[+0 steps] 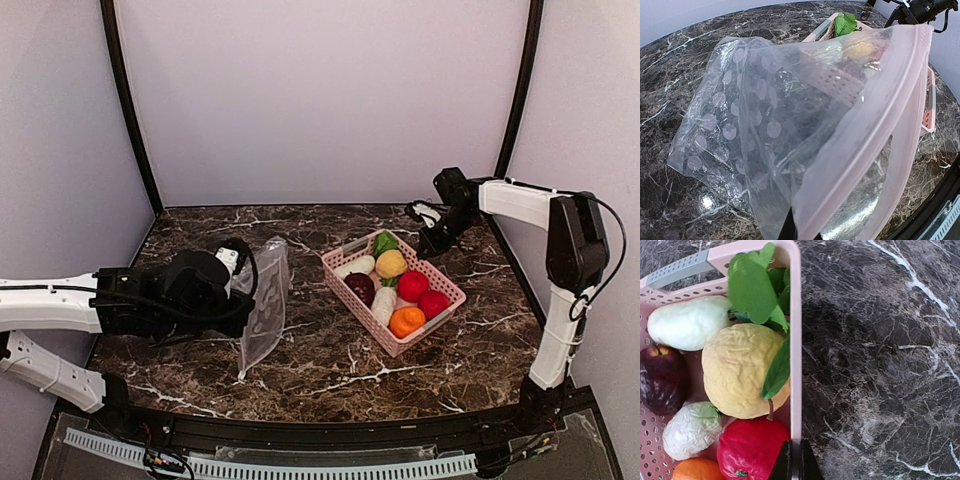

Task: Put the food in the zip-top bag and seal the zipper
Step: Adjust the bin at the center of the board.

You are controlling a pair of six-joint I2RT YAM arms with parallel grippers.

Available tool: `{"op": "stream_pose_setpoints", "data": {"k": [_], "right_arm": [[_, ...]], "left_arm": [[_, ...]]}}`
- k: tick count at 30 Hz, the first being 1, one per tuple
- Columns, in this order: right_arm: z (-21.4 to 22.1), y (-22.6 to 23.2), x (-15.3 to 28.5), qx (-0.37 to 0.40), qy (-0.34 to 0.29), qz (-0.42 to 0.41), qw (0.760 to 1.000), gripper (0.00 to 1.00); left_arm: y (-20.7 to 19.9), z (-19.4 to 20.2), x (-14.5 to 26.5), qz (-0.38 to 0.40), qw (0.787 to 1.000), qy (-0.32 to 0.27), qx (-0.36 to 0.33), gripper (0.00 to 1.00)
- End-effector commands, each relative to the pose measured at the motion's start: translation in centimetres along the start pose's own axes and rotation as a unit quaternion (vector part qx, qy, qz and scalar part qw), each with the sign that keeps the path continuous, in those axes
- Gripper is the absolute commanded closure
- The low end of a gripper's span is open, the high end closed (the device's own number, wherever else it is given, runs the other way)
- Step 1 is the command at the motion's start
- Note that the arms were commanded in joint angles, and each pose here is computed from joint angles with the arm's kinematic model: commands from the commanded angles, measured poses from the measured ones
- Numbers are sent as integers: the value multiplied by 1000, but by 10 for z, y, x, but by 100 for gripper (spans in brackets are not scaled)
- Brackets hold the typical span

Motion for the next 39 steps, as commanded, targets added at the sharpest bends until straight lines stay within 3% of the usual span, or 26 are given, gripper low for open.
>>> {"op": "stream_pose_setpoints", "data": {"k": [1, 10, 15, 20, 25, 28, 32, 34, 35, 36, 37, 39], "right_arm": [[11, -20, 5, -72, -4, 39, 997, 100], [61, -11, 27, -123, 2, 2, 992, 100], [77, 4, 42, -109, 21, -70, 991, 71], [75, -4, 70, -67, 5, -67, 996, 61], [56, 12, 115, 24, -82, -89, 992, 58], [44, 23, 135, 71, -140, -116, 981, 57], [22, 32, 168, 114, -240, -111, 957, 55], [11, 36, 188, 127, -296, -98, 942, 48], [6, 37, 196, 130, -320, -93, 934, 37], [4, 37, 201, 127, -335, -88, 929, 11], [0, 37, 203, 125, -346, -87, 926, 3], [-9, 36, 199, 113, -335, -101, 930, 1]], "left_arm": [[-4, -19, 4, 1, 1000, -8, 2, 99], [-18, -55, -27, -32, 999, 22, -25, 99], [-30, -74, -62, -9, 997, 70, -30, 99], [-35, -92, -81, 32, 996, 76, -36, 99], [-43, -99, -99, 93, 990, 57, -90, 99], [-51, -100, -111, 110, 983, 52, -140, 99], [-42, -104, -111, 105, 983, 53, -140, 99], [-36, -102, -108, 106, 986, 45, -125, 99], [-32, -97, -105, 103, 986, 44, -121, 99], [-29, -97, -105, 94, 989, 33, -113, 99], [-25, -91, -104, 88, 989, 34, -110, 99], [-21, -90, -103, 74, 991, 29, -103, 99]]}}
Point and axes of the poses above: each gripper's point midway between its finger pads, its own x axis back along the fingers, its own y axis along the line the jaws close on, z = x × y, the point moved 8 cm from there along x, back along the fingers, and after that the axes turned 13 degrees about -x, right-handed, at the moved point
